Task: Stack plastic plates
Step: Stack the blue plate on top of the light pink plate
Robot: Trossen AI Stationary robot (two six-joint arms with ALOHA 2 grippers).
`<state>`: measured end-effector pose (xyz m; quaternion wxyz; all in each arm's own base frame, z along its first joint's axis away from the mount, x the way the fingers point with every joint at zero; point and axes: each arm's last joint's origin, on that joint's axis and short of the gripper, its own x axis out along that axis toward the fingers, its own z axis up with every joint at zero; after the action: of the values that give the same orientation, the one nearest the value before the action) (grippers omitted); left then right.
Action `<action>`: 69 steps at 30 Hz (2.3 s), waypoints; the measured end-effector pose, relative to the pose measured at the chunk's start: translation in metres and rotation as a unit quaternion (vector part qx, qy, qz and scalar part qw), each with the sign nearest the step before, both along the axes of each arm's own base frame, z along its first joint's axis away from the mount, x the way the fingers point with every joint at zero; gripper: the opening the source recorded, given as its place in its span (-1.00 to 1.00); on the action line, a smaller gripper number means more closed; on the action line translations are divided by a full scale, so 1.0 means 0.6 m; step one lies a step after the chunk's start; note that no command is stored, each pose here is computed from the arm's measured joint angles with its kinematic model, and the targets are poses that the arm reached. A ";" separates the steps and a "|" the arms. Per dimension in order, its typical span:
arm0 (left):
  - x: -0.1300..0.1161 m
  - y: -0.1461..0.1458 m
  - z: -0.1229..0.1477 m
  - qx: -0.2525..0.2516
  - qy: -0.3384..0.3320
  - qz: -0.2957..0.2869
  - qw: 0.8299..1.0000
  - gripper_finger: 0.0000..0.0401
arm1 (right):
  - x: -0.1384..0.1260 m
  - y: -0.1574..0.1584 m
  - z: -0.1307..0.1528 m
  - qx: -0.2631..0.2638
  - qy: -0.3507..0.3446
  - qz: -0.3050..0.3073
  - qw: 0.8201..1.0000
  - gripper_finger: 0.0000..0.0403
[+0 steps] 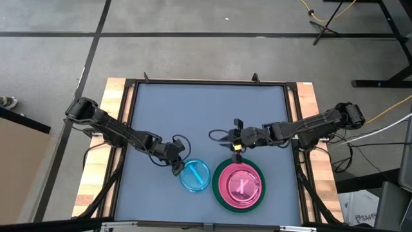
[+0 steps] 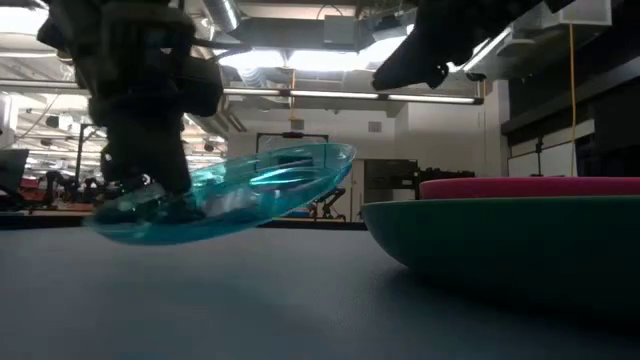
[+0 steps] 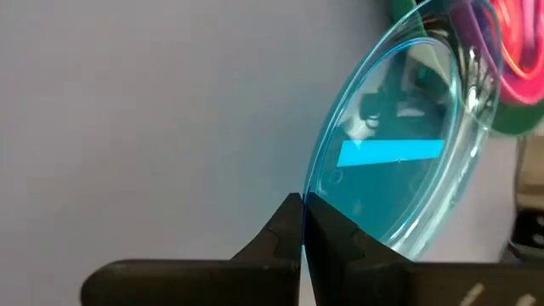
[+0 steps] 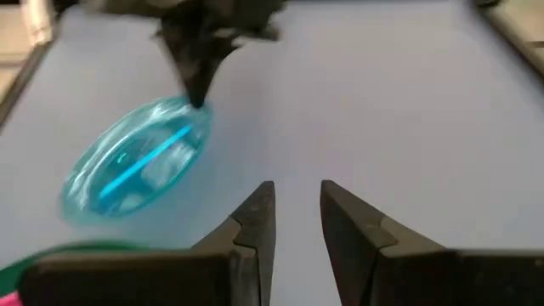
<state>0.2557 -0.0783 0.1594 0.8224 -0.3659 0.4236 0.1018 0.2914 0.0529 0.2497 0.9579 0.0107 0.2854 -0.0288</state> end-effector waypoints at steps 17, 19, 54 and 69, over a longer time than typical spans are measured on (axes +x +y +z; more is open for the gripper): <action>0.019 0.087 0.002 0.071 -0.016 0.086 0.994 -1.00 | 0.008 -0.094 0.001 -0.016 0.000 -0.090 0.996 -0.56; 0.022 0.094 0.004 0.077 -0.025 0.091 0.993 -1.00 | 0.008 -0.100 0.001 -0.022 0.001 -0.092 0.996 -0.56; 0.048 0.154 0.036 0.169 -0.144 0.175 0.959 -1.00 | 0.005 -0.100 -0.003 -0.046 0.017 -0.089 0.995 -0.56; 0.055 0.154 0.047 0.162 -0.182 0.180 0.953 -1.00 | 0.005 -0.100 -0.003 -0.047 0.017 -0.091 0.995 -0.56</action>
<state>0.2887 0.0142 0.1875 0.9016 -0.3108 0.1714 0.2472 0.2945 -0.0074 0.2481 0.9458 -0.0088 0.2979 -0.1293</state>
